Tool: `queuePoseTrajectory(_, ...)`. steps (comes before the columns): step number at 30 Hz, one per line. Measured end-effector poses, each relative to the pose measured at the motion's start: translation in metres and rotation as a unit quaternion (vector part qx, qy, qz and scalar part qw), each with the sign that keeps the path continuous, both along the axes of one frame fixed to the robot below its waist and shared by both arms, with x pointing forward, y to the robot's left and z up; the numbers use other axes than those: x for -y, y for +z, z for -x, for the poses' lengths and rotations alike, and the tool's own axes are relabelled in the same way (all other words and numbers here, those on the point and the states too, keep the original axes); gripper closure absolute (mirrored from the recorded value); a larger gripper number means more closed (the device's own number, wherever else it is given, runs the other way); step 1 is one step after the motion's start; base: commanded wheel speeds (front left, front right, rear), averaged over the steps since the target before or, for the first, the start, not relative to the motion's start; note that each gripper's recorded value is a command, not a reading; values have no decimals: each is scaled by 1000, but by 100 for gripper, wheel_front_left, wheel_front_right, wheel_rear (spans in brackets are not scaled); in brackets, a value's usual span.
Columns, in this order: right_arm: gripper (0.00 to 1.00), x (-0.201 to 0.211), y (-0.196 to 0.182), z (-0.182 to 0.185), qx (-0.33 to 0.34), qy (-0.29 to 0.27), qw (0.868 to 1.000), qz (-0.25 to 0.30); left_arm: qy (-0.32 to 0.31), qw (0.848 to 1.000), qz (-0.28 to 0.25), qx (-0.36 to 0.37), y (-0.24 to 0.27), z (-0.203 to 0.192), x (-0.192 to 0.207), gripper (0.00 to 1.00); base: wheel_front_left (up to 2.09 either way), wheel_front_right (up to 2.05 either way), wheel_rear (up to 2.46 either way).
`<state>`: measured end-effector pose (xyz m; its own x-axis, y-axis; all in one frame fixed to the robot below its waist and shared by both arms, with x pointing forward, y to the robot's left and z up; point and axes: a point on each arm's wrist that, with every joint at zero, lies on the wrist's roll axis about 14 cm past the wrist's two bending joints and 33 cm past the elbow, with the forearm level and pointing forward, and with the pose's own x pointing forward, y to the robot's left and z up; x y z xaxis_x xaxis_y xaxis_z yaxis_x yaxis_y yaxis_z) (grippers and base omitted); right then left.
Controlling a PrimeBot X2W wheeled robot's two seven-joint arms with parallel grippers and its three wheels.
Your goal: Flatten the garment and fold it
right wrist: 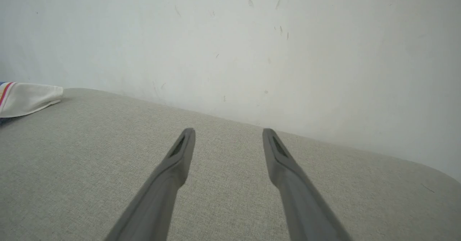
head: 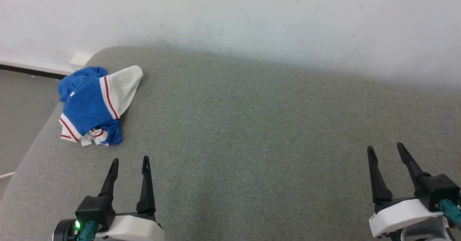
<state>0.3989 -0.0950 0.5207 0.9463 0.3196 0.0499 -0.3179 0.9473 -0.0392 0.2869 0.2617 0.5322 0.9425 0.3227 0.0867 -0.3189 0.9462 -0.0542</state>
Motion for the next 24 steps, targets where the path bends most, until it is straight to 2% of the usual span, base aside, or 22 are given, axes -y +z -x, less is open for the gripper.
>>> queuePoseTrajectory(24,0,-71,-7,-2,-2,103,995,10,95,995,10,19,1,60,-34,0,0,0,0)
